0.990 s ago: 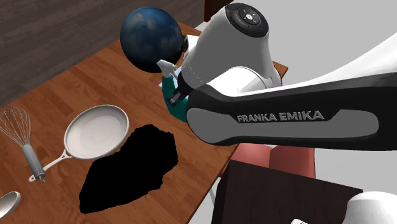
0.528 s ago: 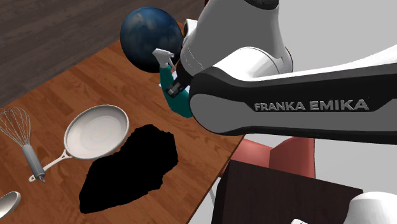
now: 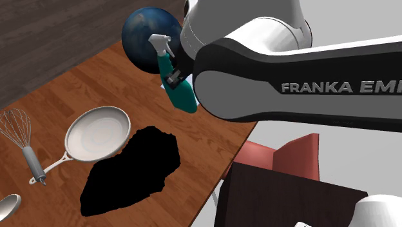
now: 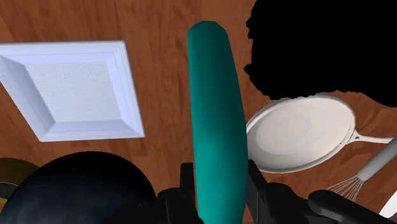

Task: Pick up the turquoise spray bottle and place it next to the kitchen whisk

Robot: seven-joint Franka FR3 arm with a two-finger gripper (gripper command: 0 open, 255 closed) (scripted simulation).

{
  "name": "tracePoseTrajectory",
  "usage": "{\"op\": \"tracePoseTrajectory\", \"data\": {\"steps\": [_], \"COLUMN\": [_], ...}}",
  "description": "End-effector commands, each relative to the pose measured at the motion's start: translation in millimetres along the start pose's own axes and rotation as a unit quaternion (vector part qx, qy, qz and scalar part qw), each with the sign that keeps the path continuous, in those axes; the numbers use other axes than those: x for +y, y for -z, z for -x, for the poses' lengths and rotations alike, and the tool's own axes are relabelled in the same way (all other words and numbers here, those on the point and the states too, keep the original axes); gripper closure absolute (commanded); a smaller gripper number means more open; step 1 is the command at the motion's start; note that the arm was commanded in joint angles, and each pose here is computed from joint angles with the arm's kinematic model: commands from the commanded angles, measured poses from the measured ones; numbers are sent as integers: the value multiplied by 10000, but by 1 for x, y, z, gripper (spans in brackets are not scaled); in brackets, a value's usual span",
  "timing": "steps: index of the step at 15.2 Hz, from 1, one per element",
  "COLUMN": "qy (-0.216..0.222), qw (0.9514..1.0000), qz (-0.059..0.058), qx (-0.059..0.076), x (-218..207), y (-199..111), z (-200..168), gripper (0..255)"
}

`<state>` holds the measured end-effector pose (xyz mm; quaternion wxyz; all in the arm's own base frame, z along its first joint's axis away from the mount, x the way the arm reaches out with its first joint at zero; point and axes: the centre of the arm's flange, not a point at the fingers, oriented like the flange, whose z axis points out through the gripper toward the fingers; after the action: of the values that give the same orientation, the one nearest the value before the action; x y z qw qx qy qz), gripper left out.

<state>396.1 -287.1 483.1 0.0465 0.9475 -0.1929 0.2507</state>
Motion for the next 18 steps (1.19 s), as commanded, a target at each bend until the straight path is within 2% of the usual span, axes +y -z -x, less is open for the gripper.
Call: {"op": "tracePoseTrajectory", "data": {"steps": [1, 18], "qy": [0, 0], "qw": [10000, 10000], "qz": [1, 1], "qx": [0, 0], "x": [-1, -1], "y": [10, 88], "z": [-6, -50], "gripper": [255, 255]}}
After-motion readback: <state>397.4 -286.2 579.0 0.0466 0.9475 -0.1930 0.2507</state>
